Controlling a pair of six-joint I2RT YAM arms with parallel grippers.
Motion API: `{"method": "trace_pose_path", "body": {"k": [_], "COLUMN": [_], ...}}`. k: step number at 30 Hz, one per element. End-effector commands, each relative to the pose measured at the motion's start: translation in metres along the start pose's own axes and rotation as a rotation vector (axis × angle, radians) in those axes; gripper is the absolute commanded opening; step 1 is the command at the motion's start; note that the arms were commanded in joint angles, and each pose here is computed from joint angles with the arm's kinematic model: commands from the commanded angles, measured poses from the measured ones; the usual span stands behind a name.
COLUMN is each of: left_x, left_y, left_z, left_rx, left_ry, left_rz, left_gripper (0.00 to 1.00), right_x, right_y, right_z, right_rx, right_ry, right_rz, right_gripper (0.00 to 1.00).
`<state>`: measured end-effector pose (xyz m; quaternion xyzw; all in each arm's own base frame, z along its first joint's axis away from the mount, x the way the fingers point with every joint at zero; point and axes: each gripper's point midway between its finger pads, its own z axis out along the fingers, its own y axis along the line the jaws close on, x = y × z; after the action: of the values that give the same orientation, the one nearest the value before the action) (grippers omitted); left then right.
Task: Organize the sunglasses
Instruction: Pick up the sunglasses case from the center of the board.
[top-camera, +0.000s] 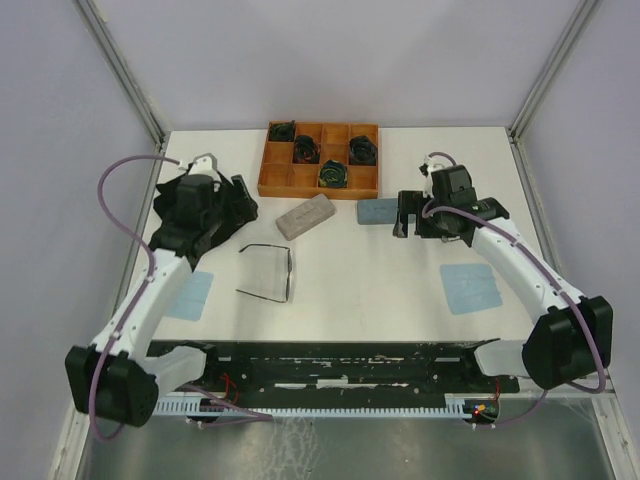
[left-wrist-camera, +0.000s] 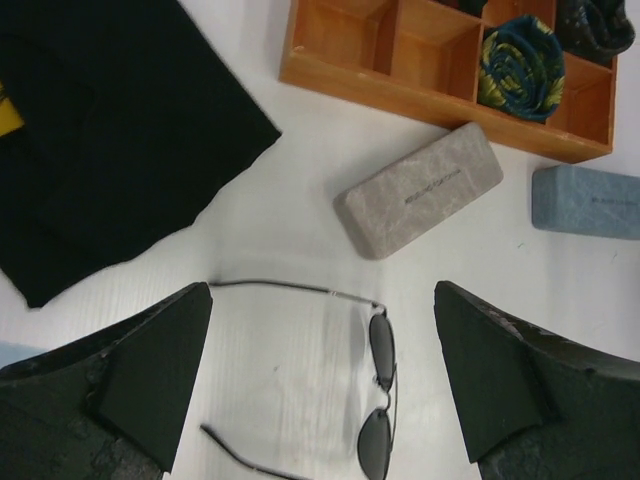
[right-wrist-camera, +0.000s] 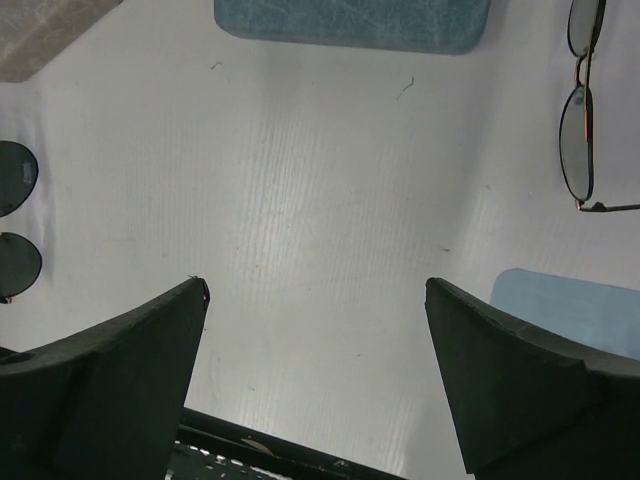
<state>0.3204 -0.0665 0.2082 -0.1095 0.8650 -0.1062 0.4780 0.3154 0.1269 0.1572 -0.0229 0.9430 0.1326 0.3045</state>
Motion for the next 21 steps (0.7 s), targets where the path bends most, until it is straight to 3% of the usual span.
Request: {"method": "trace_pose_path", "body": {"k": [1,5,11,21], "left_x": [-0.037,-0.032,-0.002,0.058], "left_y": [-0.048,-0.072,-0.076,-0.100], "left_z": [0.029,0.062,0.125,0.176], "left_rx": [0.167,0.225,0.187,0.294], "left_ry": [-0.038,-0.044,0.057,0.233], "left_rz": [0.024,0.126,0.264,0.514], "left_gripper": [0.96,0.95,1.00,1.00], "right_x": [0.008,0.031,0.058,0.069], "right_y": [0.004,0.008,0.020,0.016], "right_z": [-0.010,-0.015,-0.018,-0.015], "right_rx": [-0.049,-0.102,-0.203,-0.199], "right_ry": [-0.052,-0.042,-0.014,0.001], "right_rz": [-0.007,-0.004,0.011,-0.021], "right_gripper": [0.99,0.99,0.99,0.99]}}
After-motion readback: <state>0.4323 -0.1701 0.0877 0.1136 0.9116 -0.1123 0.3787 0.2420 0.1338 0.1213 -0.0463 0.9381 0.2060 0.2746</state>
